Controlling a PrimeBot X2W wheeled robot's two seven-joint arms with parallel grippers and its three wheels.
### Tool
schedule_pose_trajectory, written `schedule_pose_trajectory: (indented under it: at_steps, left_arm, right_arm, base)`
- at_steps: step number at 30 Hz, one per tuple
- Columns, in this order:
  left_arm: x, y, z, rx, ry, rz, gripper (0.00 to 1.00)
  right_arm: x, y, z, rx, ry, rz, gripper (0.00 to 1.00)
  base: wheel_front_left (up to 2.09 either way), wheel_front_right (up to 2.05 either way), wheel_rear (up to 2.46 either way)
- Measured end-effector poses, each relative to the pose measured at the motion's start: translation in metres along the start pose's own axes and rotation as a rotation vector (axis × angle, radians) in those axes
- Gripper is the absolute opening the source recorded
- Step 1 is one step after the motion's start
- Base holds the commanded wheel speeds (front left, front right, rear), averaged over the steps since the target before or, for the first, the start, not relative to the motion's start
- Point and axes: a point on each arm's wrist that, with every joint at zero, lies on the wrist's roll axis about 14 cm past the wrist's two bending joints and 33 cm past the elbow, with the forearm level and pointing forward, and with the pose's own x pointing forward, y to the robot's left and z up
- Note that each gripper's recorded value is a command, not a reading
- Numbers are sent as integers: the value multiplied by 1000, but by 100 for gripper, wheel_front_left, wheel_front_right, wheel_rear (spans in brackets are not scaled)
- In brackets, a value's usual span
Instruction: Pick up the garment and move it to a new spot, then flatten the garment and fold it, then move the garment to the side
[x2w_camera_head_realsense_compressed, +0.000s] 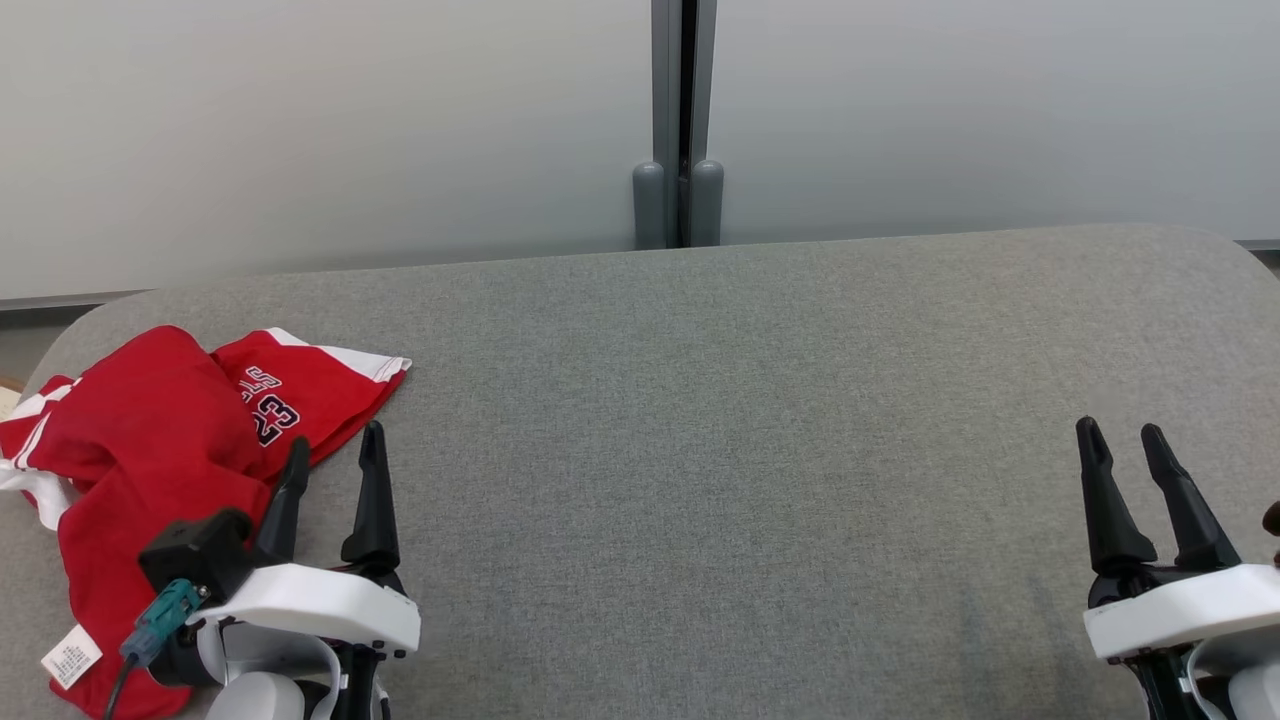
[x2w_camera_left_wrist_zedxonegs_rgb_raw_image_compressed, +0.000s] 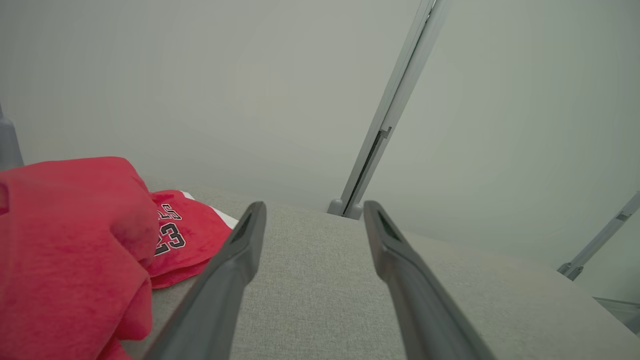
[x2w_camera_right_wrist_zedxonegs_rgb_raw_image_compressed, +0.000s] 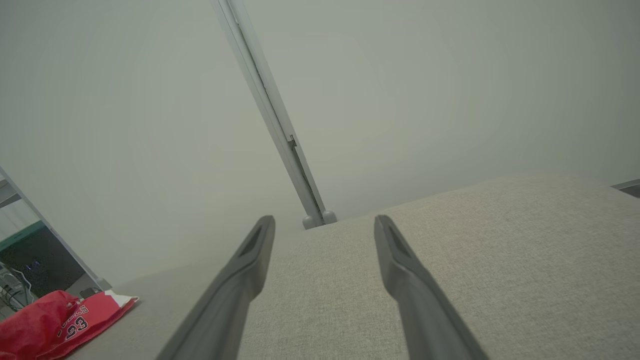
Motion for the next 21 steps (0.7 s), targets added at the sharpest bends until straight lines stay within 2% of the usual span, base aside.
schedule_pose_trajectory:
  at_steps: [21]
  left_arm:
    - [-6, 4, -10, 200, -5, 14, 100]
  right_arm:
    - [-4, 3, -24, -179, 72, 42, 100]
  base:
    - [0, 0, 0]
